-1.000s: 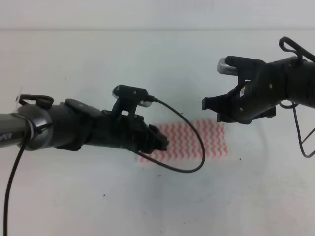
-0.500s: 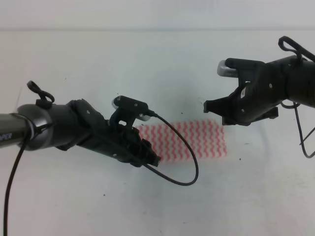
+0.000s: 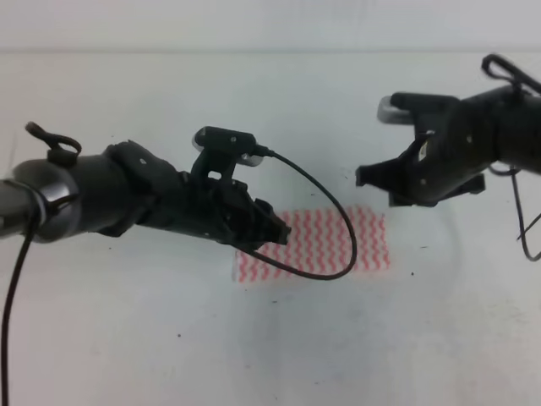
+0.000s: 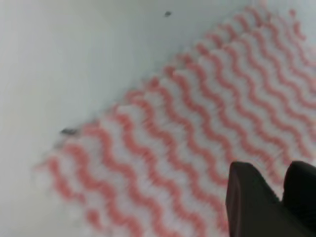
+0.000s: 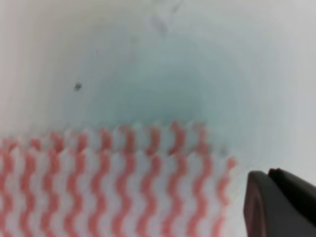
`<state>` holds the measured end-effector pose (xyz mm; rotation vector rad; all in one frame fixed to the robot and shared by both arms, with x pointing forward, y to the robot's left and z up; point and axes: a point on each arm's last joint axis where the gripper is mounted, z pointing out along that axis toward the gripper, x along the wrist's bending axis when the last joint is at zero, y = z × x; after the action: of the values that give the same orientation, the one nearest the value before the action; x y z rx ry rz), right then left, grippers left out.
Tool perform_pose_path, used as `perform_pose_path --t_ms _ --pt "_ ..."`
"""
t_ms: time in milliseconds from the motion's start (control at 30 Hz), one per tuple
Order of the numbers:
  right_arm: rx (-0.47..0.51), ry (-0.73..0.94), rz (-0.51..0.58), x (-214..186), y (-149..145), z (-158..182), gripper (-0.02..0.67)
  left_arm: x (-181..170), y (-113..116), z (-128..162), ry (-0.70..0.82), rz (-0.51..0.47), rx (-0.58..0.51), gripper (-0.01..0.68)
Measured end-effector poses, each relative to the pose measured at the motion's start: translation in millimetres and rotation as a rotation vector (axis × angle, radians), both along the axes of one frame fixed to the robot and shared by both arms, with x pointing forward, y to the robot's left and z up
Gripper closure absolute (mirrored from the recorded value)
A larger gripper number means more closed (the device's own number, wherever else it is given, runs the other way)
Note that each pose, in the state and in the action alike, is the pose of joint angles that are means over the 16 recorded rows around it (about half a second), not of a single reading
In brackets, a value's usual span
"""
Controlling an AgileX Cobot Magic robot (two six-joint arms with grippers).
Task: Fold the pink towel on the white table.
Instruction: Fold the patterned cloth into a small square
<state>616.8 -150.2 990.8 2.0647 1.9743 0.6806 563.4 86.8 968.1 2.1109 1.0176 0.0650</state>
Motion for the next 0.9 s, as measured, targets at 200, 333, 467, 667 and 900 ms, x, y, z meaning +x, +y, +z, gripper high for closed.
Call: perform_pose_path --t_ms 200,333,467,667,900 --pt "-0.009 -0.013 -0.029 5 -13 12 0.667 7 -21 -2 -0.019 -0.05 -0.053 0.548" --pt "-0.008 -0.022 -0.045 6 -20 18 0.667 14 -37 -5 -0.035 -0.093 -0.079 0.563" --pt "-0.006 -0.032 -0.05 7 -22 22 0.667 21 -52 -10 -0.04 -0.133 -0.095 0.578" --pt "0.0 -0.044 -0.053 6 -23 25 0.667 32 -65 -22 -0.023 -0.167 -0.105 0.596" --pt "0.005 -0.048 -0.054 7 -23 25 0.667 39 -69 -36 -0.018 -0.182 -0.083 0.597"
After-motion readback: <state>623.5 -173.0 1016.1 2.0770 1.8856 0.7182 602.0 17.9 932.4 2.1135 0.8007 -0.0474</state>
